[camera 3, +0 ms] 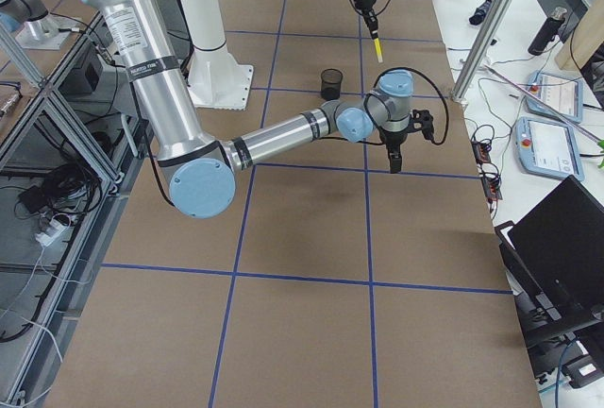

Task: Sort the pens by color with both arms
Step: 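Lift the yellow highlighter out and carry it toward the other pens, then lower the yellow highlighter beside the green highlighter and open the left gripper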

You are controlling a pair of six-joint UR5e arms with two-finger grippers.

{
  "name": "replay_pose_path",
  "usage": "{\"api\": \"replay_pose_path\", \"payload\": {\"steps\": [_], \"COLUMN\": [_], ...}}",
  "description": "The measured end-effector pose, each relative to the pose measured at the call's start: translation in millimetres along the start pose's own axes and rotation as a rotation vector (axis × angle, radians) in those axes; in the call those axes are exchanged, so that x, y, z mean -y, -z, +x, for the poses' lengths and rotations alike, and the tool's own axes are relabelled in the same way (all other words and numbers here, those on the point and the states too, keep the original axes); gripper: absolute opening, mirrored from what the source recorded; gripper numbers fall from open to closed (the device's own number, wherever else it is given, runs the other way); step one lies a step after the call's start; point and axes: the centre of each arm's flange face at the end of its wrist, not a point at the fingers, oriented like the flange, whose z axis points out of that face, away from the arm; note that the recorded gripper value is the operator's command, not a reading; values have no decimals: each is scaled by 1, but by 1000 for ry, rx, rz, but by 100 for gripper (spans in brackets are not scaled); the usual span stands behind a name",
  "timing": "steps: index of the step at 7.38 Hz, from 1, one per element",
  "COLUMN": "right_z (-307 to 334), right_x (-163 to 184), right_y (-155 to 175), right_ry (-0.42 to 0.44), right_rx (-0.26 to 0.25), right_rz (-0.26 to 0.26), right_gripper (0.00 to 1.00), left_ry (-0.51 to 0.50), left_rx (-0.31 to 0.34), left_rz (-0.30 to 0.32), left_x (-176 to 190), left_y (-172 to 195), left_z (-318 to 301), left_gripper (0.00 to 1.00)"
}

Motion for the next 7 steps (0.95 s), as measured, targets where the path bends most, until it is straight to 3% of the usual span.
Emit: {"api": "replay_pose_path", "payload": {"steps": [3,5,7], "right_z": [1,1,1], "right_x": [1,2,1], "right_y": [1,0,-2], "right_ry": [-1,-2,-1], "right_rx": [-19,-29,-34], "right_rz": [26,31,33], "right_gripper": [100,100,100], "left_ry": [44,88,125], "left_rx": [-76,-71,-50], "left_rz": [255,411,491], "left_x": [-16,-44,-64], "left_y": [-97,-145,-175], "left_z": [-15,-24,-31], "left_gripper": [0,0,0]}}
